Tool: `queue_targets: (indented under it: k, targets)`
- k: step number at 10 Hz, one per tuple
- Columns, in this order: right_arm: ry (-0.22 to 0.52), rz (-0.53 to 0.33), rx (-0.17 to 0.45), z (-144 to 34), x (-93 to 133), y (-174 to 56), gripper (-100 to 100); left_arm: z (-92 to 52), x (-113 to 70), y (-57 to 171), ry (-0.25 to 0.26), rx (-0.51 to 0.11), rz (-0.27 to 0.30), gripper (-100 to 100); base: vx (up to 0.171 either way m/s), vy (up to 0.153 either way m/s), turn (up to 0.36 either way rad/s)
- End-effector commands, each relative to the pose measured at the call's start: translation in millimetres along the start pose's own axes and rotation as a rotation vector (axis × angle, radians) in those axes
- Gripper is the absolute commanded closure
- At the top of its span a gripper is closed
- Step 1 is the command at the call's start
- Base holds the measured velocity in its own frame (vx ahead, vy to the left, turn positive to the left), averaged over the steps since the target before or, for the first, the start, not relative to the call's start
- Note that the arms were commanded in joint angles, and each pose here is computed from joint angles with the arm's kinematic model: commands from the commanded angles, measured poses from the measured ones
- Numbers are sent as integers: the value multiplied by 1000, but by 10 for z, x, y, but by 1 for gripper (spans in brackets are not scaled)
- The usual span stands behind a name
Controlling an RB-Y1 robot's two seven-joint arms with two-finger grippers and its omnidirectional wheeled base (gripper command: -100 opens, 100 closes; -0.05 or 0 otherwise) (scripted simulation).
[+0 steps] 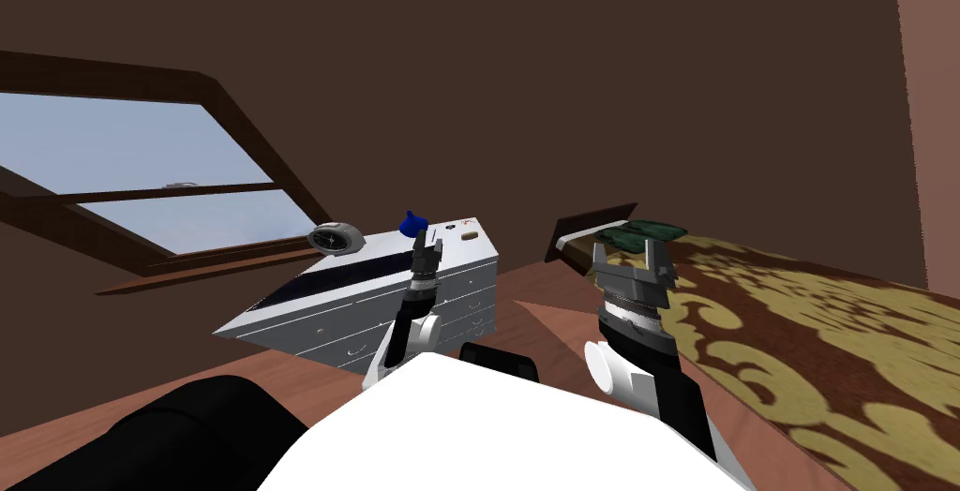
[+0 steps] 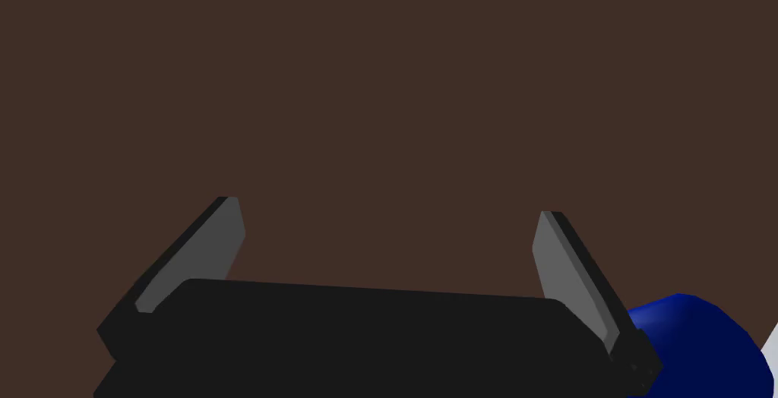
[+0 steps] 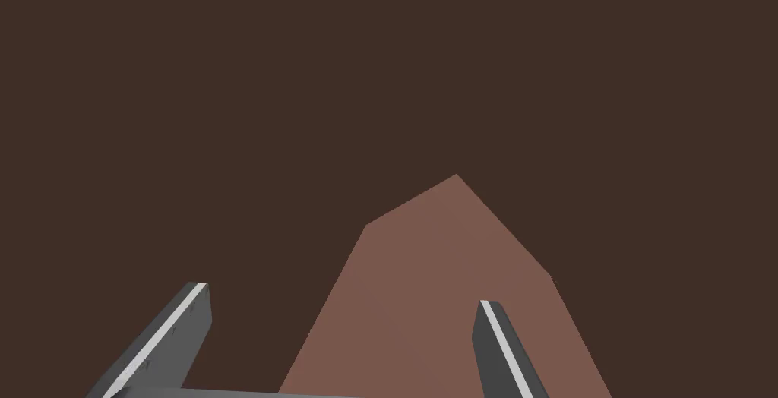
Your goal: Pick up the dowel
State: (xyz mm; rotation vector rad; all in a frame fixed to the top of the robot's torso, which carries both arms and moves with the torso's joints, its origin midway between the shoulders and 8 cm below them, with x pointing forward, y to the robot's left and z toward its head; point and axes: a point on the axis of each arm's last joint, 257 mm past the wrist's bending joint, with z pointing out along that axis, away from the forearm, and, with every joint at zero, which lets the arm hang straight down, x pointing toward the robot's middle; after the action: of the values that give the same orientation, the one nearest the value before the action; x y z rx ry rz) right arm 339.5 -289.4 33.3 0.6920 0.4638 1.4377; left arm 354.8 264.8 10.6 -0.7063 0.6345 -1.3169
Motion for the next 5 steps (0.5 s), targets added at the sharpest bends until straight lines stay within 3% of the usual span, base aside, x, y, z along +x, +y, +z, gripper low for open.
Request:
queue_targets:
  k: [1, 5]
  targets:
    - [0, 0, 0, 0, 0, 0, 0, 18, 52, 35, 42, -12, 17, -100, -12, -13, -14]
    - [0, 0, 0, 0, 0, 0, 0, 136, 199, 196, 160, -68, 72, -100, -34, -43, -22]
